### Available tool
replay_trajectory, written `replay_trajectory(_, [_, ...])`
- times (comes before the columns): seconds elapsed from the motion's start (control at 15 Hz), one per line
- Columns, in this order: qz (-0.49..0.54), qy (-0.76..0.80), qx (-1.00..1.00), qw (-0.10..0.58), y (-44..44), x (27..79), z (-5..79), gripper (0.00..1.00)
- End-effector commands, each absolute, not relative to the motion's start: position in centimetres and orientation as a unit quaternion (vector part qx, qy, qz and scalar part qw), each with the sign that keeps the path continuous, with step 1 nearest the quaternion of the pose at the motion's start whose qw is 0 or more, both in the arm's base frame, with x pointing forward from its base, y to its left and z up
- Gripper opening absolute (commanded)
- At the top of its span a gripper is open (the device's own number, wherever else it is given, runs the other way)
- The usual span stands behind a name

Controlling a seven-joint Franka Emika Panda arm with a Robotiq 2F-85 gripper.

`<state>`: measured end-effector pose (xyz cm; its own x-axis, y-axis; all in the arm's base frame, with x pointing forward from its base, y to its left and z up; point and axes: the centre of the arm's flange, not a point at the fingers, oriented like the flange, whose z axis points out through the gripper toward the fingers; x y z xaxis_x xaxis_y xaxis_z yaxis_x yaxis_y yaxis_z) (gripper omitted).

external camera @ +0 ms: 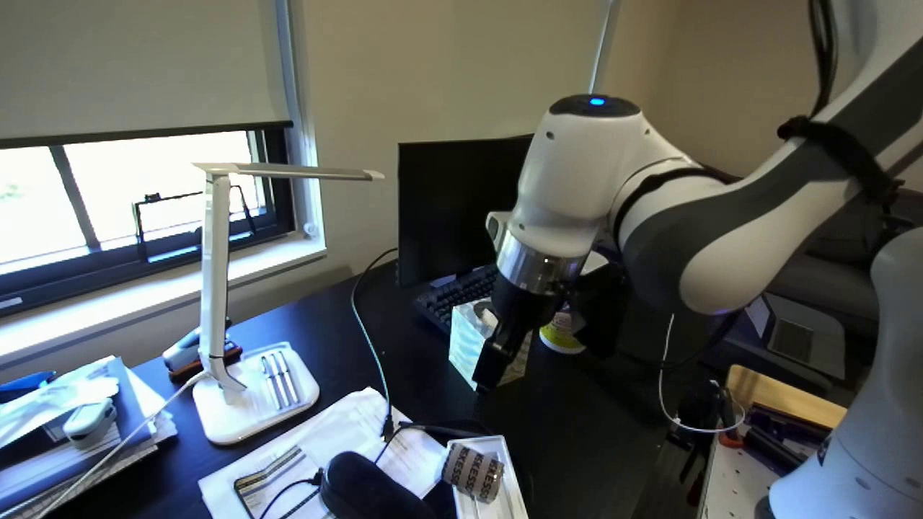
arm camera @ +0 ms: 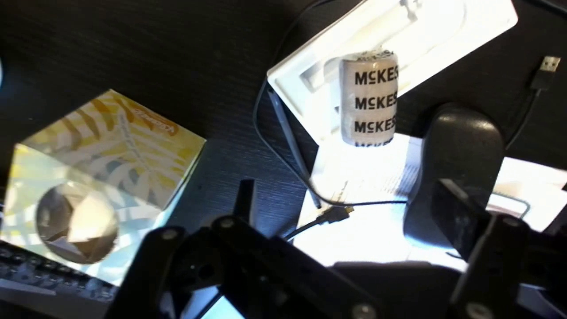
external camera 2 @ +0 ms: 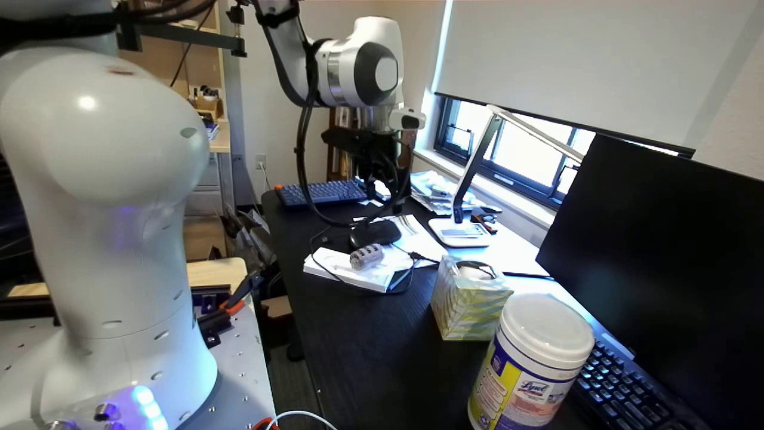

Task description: Place the eyeglass case and the brown packet on the left side of the desk then place the tissue box on the right side

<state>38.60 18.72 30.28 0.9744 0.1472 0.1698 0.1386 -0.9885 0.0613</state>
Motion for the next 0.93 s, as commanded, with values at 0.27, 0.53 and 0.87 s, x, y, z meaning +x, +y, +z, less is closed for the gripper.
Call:
replay_trajectory(0.27, [0.099, -0.027, 0.995, 0.02, 12.2, 40.0, 34.1, 1.0])
replay_trajectory(0.53, [0.102, -0.052, 0.993, 0.023, 13.7, 39.9, 33.2, 1.0])
replay_trajectory(0.87, [0.095, -0.196, 0.976, 0.016, 9.3, 42.9, 33.2, 1.0])
